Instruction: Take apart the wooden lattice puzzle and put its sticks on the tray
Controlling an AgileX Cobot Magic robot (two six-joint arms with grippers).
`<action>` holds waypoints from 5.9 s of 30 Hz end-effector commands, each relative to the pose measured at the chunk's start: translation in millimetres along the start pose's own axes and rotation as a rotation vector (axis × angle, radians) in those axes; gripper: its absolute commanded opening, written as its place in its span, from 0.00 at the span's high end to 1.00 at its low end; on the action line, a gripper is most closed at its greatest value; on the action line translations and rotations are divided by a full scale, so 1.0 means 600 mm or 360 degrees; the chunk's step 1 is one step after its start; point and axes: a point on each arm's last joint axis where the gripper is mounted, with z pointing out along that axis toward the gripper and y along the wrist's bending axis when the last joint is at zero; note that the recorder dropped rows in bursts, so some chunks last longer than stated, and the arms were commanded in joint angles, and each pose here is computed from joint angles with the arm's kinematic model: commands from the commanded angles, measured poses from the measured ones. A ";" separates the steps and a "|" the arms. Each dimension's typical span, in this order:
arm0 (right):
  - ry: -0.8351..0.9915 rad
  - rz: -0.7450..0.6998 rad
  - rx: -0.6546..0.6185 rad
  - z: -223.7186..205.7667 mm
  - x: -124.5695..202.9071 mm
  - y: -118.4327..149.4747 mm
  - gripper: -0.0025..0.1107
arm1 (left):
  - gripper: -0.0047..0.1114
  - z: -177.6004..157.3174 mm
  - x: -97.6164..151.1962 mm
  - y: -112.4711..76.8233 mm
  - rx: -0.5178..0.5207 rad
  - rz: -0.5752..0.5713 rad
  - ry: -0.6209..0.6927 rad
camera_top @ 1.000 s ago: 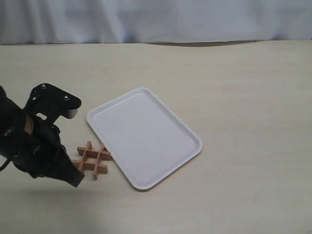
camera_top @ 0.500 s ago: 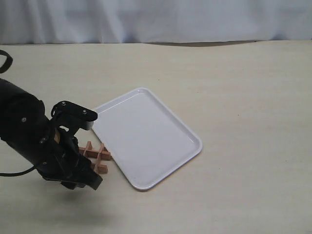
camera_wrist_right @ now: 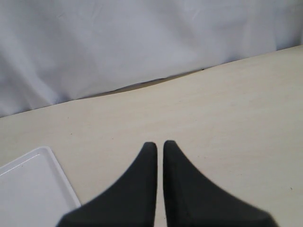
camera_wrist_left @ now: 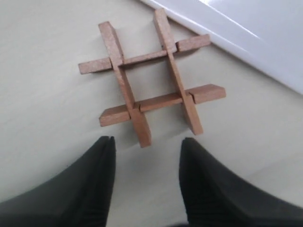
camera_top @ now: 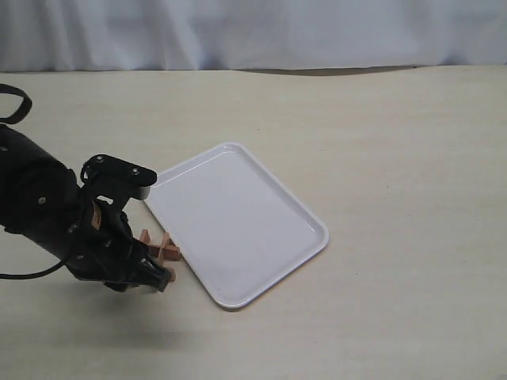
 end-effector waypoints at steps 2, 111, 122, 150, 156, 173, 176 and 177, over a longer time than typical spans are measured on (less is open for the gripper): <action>0.0001 -0.0013 -0.0002 0.000 0.002 0.000 0.94 | 0.65 0.002 0.002 -0.003 0.0000 -0.0005 0.0011; 0.0001 -0.0013 -0.0002 0.000 0.002 0.000 0.94 | 0.57 0.059 -0.231 0.046 0.0105 -0.0264 0.0174; 0.0001 -0.0013 -0.0002 0.000 0.002 0.000 0.94 | 0.46 -0.052 -0.226 0.040 0.0141 -0.0078 0.0111; 0.0001 -0.0013 -0.0002 0.000 0.002 0.000 0.94 | 0.46 -0.035 0.034 -0.068 -0.0083 0.0250 0.0087; 0.0001 -0.0013 -0.0002 0.000 0.002 0.000 0.94 | 0.46 0.015 0.028 -0.070 -0.0142 0.0243 0.0137; 0.0001 -0.0013 -0.0002 0.000 0.002 0.000 0.94 | 0.58 0.026 0.010 -0.081 -0.0044 0.0246 -0.0044; 0.0001 -0.0013 -0.0002 0.000 0.002 0.000 0.94 | 0.59 0.026 0.010 -0.080 -0.0047 0.0250 -0.0042; 0.0001 -0.0013 -0.0002 0.000 0.002 0.000 0.94 | 0.59 0.026 0.011 -0.080 -0.0054 0.0258 -0.0038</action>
